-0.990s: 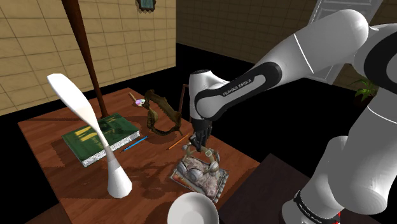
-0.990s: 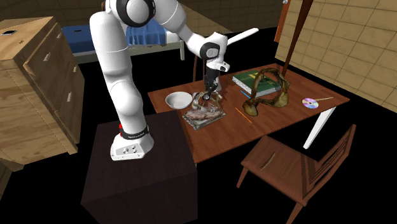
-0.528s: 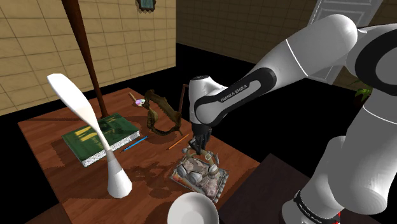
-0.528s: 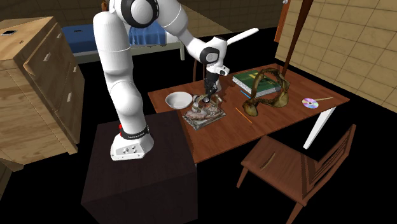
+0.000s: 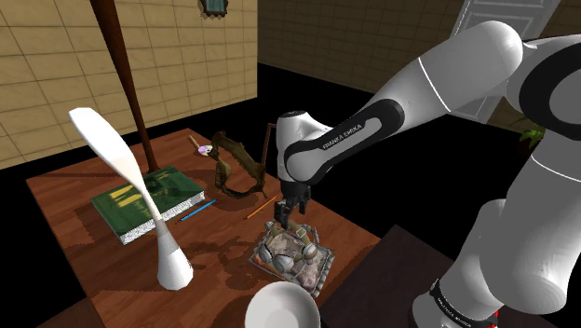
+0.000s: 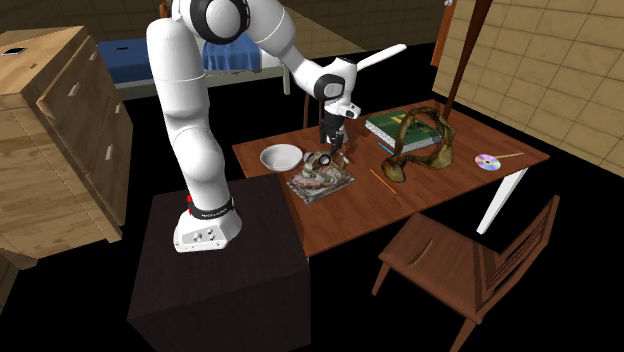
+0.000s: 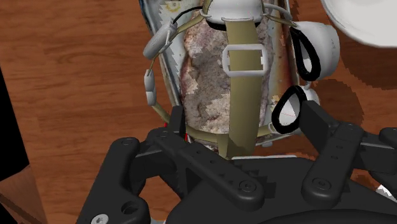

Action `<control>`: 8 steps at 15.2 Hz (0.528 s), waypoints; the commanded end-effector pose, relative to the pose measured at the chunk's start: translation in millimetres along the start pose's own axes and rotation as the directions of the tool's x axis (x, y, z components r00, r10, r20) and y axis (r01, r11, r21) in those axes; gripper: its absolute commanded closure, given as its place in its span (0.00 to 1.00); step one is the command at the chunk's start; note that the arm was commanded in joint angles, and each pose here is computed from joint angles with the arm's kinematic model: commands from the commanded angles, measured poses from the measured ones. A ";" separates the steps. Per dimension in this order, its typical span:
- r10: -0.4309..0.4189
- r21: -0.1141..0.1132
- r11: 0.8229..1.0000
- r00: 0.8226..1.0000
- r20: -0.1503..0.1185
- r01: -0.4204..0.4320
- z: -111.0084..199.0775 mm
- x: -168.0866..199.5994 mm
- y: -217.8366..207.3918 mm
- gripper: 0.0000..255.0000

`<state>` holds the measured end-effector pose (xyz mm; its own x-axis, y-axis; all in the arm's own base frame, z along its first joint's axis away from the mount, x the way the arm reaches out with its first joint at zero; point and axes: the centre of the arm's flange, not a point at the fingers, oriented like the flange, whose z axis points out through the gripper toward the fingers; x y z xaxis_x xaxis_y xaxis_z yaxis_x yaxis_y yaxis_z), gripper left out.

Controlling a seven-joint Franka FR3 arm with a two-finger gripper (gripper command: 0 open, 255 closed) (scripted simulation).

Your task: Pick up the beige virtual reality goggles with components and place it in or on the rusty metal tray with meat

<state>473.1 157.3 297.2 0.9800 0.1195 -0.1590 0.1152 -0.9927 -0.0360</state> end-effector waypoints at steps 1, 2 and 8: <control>0.000 0.000 1.000 1.000 0.000 0.000 0.0 0.0 0.0 0.00; 0.000 0.000 1.000 1.000 0.000 0.000 0.0 0.0 0.0 0.00; 0.000 0.000 1.000 1.000 0.000 0.000 -50.1 -0.1 0.0 0.00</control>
<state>480.9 156.3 343.8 0.9802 0.1195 -0.1580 0.1152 -0.9927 -0.0362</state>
